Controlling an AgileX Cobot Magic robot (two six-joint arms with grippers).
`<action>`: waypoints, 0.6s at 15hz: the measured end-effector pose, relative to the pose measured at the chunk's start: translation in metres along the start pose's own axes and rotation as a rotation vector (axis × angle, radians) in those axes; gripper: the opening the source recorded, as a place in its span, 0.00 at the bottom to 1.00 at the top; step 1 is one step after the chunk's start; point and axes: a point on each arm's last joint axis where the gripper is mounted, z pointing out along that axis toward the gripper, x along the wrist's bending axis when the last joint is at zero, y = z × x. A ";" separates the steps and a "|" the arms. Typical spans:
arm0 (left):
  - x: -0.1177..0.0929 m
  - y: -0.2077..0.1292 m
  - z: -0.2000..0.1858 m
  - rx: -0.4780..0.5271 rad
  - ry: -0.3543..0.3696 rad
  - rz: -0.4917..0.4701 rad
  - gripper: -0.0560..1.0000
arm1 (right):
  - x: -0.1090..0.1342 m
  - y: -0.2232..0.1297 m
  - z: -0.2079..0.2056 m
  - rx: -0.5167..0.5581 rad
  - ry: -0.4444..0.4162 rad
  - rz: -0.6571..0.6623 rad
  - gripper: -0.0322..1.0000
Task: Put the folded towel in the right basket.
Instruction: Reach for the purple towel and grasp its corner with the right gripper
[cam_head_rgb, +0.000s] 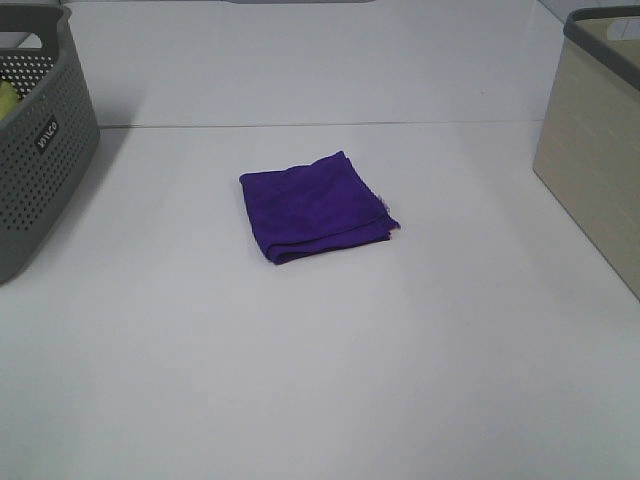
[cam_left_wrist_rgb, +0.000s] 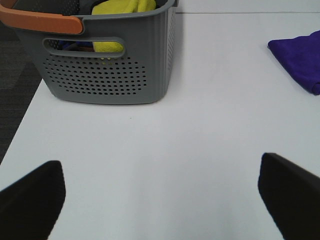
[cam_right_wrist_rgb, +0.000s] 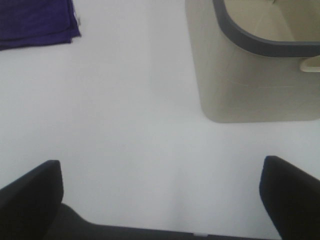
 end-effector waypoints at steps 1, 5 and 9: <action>0.000 0.000 0.000 0.000 0.000 0.000 0.99 | -0.001 0.029 0.012 0.090 0.031 0.009 0.98; 0.000 0.000 0.000 0.000 0.000 0.000 0.99 | -0.004 0.121 0.067 0.255 0.109 0.047 0.98; 0.000 0.000 0.000 0.000 0.000 0.000 0.99 | -0.005 0.185 0.153 0.345 0.163 0.082 0.98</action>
